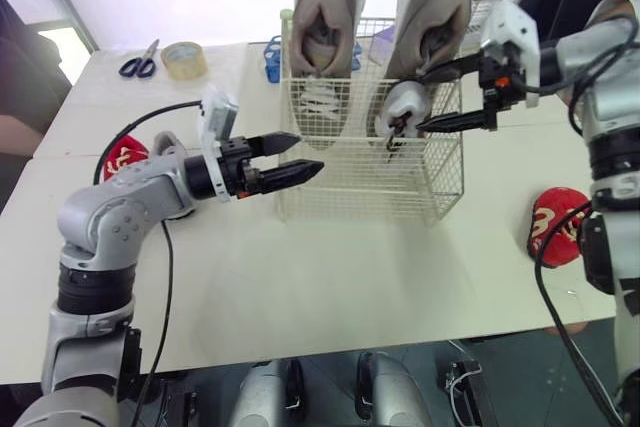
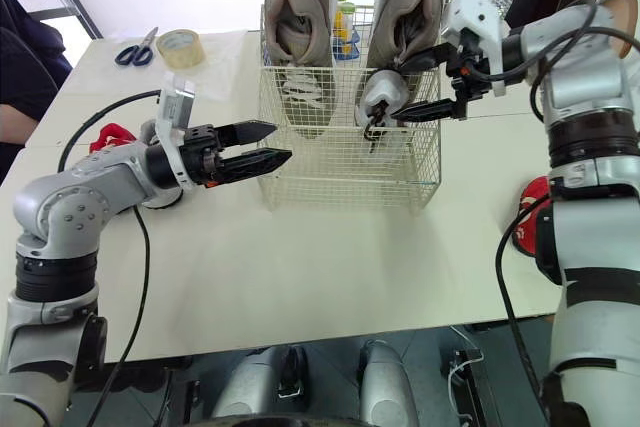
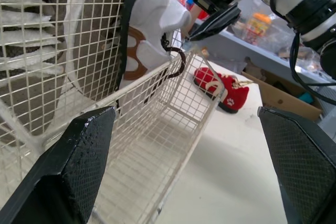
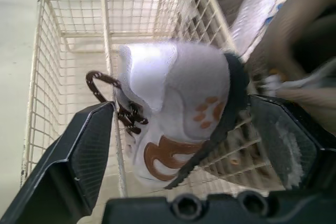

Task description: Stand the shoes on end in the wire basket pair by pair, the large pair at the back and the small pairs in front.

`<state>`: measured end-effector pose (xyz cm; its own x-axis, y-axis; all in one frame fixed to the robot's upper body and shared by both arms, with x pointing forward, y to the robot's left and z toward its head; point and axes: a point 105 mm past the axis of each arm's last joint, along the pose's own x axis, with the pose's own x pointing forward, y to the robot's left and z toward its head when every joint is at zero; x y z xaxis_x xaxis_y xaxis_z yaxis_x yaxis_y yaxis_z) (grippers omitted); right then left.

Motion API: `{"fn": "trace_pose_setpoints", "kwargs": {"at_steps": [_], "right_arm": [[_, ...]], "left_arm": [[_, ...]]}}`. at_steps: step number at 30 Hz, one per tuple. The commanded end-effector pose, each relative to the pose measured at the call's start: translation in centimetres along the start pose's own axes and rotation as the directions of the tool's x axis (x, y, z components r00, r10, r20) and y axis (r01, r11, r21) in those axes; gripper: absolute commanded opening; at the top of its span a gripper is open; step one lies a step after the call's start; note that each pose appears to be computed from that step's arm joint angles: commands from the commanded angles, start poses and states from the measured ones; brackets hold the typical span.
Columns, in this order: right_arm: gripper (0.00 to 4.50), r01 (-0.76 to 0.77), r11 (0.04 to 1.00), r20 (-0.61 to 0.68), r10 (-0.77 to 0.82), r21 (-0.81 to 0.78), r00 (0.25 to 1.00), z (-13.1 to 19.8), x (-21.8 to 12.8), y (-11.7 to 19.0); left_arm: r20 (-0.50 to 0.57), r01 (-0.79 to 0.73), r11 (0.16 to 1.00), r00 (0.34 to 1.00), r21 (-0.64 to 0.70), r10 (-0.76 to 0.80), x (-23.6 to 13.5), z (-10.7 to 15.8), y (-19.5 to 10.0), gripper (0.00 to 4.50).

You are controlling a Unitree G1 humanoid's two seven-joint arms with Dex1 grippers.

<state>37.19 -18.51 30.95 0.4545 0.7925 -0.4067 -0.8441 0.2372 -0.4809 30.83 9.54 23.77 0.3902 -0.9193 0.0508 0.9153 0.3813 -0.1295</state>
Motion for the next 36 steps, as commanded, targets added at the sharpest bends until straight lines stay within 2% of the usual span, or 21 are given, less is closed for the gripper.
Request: {"fn": "trace_pose_setpoints", "kwargs": {"at_steps": [1,4,8,11,13,16,23,25,31,36], "right_arm": [[4.45,0.100,0.993,0.091,-0.093,-0.068,0.991,3.4,-3.6,0.4],[4.45,0.124,0.992,0.181,-0.115,-0.038,0.977,5.4,-5.0,1.7],[4.45,0.015,1.000,0.354,-0.012,-0.005,0.935,9.1,-4.5,5.8],[4.45,-0.018,1.000,0.403,0.014,0.006,0.915,10.1,-2.4,7.9],[4.45,-0.022,1.000,0.416,0.012,0.020,0.909,10.1,-1.2,8.7],[4.45,-0.032,0.998,0.436,0.005,0.054,0.900,9.7,1.1,9.9],[4.45,-0.027,0.995,0.440,-0.020,0.100,0.898,8.9,3.3,10.7],[4.45,-0.028,0.994,0.438,-0.020,0.103,0.899,8.8,3.4,10.8],[4.45,-0.021,0.994,0.436,-0.029,0.111,0.899,8.5,3.7,10.8],[4.45,-0.013,0.994,0.436,-0.036,0.109,0.899,8.4,3.8,10.6]], "left_arm": [[0.031,-0.014,0.997,0.999,0.081,0.011,-0.3,1.4,-0.4,4.50],[0.033,-0.064,0.991,0.998,0.114,0.060,-0.9,2.2,0.3,4.50],[0.028,-0.264,0.946,0.964,0.187,0.263,-3.1,3.8,3.9,4.50],[0.040,-0.496,0.838,0.865,0.226,0.501,-5.2,5.1,8.5,4.50],[0.040,-0.589,0.774,0.801,0.232,0.597,-6.3,5.5,10.6,4.50],[0.037,-0.741,0.633,0.655,0.224,0.754,-8.5,6.0,14.0,4.50],[-0.050,-0.842,0.405,0.416,0.355,0.908,-14.7,6.2,17.9,4.50],[-0.084,-0.830,0.404,0.404,0.385,0.911,-15.5,6.0,18.2,4.50],[-0.226,-0.756,0.487,0.432,0.437,0.873,-16.1,3.7,18.1,4.50],[-0.278,-0.741,0.480,0.392,0.469,0.877,-16.8,2.0,18.7,4.50]]}}
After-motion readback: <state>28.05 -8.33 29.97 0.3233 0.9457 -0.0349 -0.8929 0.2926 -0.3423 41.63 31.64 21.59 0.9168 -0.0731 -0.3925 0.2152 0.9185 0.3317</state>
